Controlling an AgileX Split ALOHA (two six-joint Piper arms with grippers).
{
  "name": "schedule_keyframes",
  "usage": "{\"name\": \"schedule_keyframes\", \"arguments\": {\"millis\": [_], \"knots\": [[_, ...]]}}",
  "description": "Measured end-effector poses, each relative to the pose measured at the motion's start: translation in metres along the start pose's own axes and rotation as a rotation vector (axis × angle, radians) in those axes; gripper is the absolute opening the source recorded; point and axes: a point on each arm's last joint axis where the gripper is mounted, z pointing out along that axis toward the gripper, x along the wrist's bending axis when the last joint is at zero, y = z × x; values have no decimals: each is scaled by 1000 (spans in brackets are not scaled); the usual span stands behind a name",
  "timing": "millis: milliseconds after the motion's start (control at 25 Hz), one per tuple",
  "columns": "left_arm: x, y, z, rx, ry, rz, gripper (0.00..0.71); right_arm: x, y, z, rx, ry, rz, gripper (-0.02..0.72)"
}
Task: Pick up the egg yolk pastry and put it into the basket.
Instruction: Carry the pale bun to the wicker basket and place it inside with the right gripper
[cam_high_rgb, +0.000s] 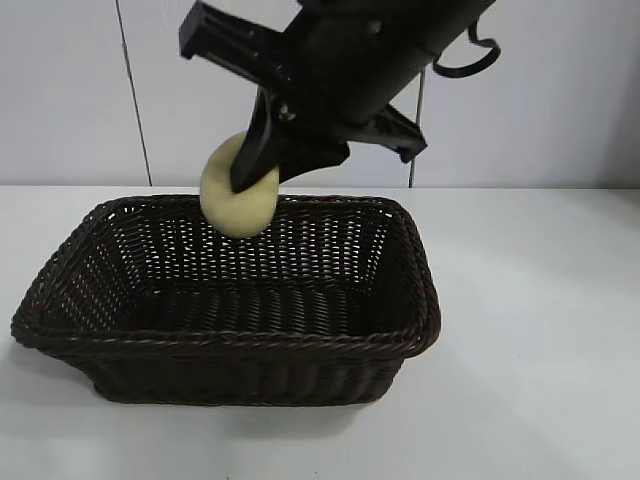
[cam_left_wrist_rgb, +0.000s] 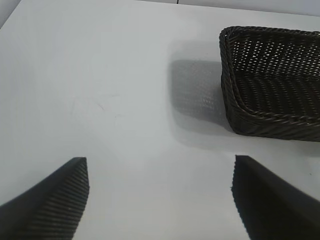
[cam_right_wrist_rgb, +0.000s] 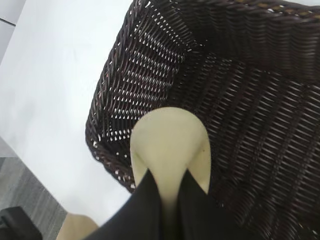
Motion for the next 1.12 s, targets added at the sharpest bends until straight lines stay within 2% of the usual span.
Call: {"name": "schedule_keyframes", "arguments": {"millis": [160, 280, 600, 680, 1000, 1120], "knots": [[0, 0, 0, 0, 0, 0, 571, -9, -8, 22, 50, -23, 41, 29], [0, 0, 0, 0, 0, 0, 571, -11, -9, 25, 53, -26, 47, 81], [0, 0, 0, 0, 0, 0, 571, -10, -9, 25, 52, -25, 55, 419], [0, 0, 0, 0, 0, 0, 571, -10, -9, 25, 53, -25, 65, 475], [0, 0, 0, 0, 0, 0, 571, 5, 7, 13, 117, 8, 46, 505], [0, 0, 0, 0, 0, 0, 571, 7, 21, 1, 142, -25, 31, 505]]}}
